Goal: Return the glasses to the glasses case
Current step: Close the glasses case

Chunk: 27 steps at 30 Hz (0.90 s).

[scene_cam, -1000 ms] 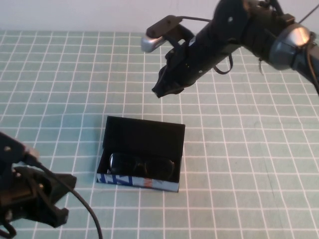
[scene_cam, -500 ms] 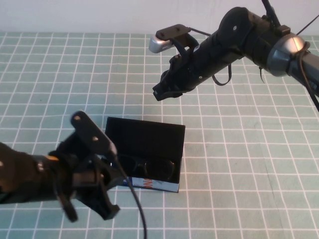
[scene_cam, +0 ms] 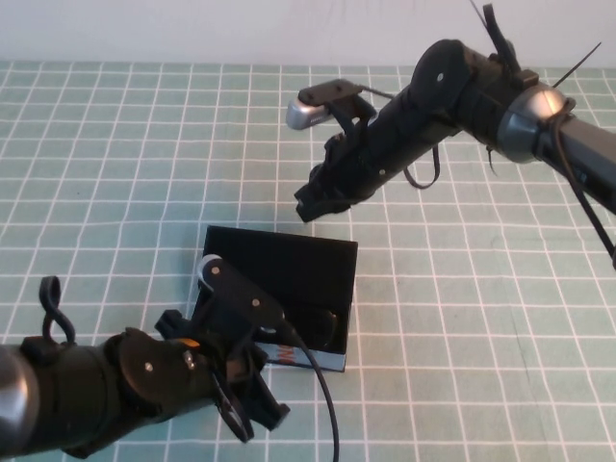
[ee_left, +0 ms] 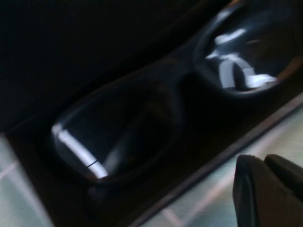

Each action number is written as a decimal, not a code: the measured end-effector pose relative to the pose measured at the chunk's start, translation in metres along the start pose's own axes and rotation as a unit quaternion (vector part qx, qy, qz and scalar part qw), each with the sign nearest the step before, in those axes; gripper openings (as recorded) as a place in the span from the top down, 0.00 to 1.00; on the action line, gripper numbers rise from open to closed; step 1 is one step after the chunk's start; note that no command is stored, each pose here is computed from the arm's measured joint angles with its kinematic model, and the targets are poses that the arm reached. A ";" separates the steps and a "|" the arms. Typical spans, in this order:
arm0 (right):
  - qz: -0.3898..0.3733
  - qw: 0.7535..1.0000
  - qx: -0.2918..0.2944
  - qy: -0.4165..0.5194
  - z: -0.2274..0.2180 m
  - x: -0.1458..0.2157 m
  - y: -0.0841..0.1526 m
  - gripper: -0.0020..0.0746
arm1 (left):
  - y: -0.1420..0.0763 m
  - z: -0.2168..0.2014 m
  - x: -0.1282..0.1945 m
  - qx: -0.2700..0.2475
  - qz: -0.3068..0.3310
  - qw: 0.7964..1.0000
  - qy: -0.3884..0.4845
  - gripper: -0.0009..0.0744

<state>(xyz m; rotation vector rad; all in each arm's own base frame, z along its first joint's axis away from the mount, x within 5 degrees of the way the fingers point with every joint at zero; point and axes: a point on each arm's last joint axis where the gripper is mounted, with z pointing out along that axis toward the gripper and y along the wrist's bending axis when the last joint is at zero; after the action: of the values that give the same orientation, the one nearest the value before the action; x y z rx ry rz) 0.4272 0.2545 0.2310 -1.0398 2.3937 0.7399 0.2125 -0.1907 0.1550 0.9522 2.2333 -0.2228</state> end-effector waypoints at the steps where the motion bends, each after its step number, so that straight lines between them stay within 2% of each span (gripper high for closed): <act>1: 0.003 1.000 -0.005 0.006 0.003 0.002 0.000 0.99 | 0.001 0.002 0.000 -0.011 -0.008 1.000 -0.001 0.99; 6: -0.004 0.999 -0.036 0.029 0.012 0.009 -0.001 0.99 | 0.006 0.005 0.001 -0.041 -0.035 0.999 -0.007 0.99; 15: -0.040 0.989 -0.138 0.024 0.010 0.010 0.016 0.99 | 0.007 0.005 0.001 -0.046 -0.047 0.998 -0.010 0.99; 22: -0.041 0.986 -0.158 0.014 0.010 0.008 0.021 0.99 | 0.007 0.005 0.001 -0.047 -0.052 0.997 -0.011 0.99; 27: -0.049 0.984 -0.171 0.027 0.024 0.009 0.034 0.99 | 0.007 0.005 0.001 -0.047 -0.053 0.997 -0.012 0.99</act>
<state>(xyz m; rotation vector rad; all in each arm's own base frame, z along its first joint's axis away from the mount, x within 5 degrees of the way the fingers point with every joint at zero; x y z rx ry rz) 0.3991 0.2839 0.2178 -1.3149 2.2886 1.1272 0.2199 -0.1873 0.1515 0.7777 2.2545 -0.1732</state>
